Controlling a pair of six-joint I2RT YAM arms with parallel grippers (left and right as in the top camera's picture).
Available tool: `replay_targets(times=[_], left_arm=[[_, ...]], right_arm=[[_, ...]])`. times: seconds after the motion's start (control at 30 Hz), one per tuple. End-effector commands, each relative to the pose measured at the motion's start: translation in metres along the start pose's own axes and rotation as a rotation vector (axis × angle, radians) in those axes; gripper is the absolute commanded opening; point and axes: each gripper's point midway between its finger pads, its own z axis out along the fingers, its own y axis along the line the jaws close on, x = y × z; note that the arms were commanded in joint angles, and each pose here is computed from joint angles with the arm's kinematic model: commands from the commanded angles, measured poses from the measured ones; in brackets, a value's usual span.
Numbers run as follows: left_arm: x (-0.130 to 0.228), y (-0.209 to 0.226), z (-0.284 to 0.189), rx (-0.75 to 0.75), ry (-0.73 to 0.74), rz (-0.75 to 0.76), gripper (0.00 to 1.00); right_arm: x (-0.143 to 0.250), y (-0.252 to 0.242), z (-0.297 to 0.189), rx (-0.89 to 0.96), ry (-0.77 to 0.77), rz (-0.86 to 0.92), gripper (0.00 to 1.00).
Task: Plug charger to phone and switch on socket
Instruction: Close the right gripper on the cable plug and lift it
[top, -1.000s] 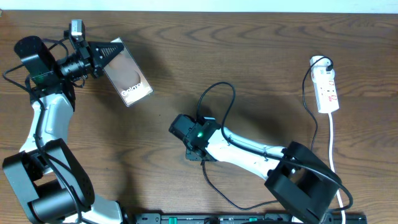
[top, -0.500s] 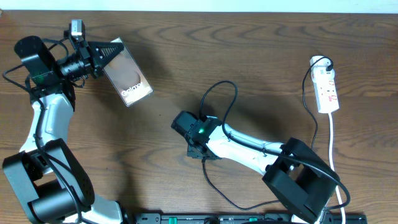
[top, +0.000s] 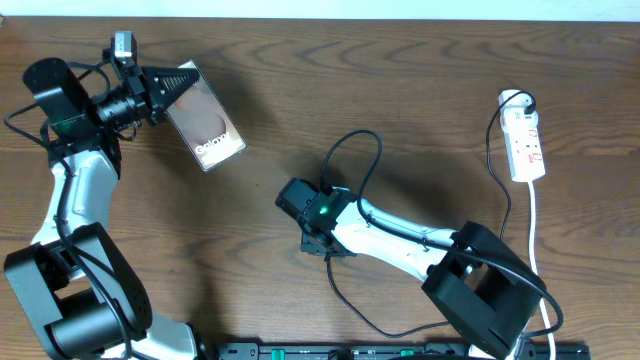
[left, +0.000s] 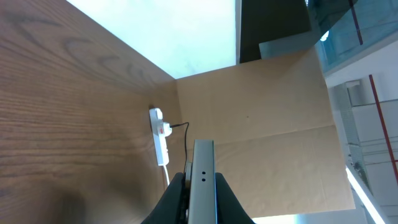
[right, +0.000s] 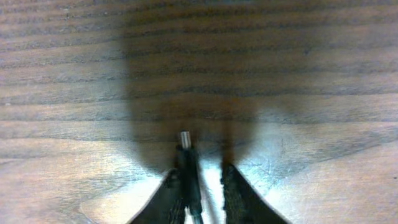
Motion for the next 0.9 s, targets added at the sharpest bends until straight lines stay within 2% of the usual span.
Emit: replay_targets(times=[0.0,0.03,0.27,0.4,0.53,0.63,0.73,0.87], left_arm=[[-0.001,-0.017,-0.003,0.014,0.012,0.048,0.08],[-0.001,-0.017,-0.003,0.014,0.012,0.048,0.08],[-0.001,-0.017,-0.003,0.014,0.012,0.048,0.07],[-0.001,-0.017,-0.003,0.014,0.012,0.048,0.07],[-0.001,-0.017,-0.003,0.014,0.012,0.048,0.07],[-0.001,-0.017,-0.003,0.014,0.012,0.048,0.08],[0.000,-0.017,-0.003,0.015,0.013,0.048,0.07],[0.002,-0.018,-0.003,0.022,0.027,0.047,0.08]], right_arm=[[0.000,0.000,0.004,0.005,0.017,0.004,0.07],[0.000,0.000,0.004,0.005,0.017,0.004,0.01],[0.000,0.000,0.004,-0.005,0.031,0.002,0.01],[-0.003,0.002,0.000,-0.101,0.142,-0.046,0.01],[-0.013,0.020,-0.017,-0.392,0.282,-0.172,0.01],[-0.036,0.045,-0.057,-0.806,0.308,-0.320,0.01],[-0.071,0.048,-0.077,-0.980,0.182,-0.394,0.01],[-0.111,0.047,-0.089,-1.062,0.004,-0.453,0.01]])
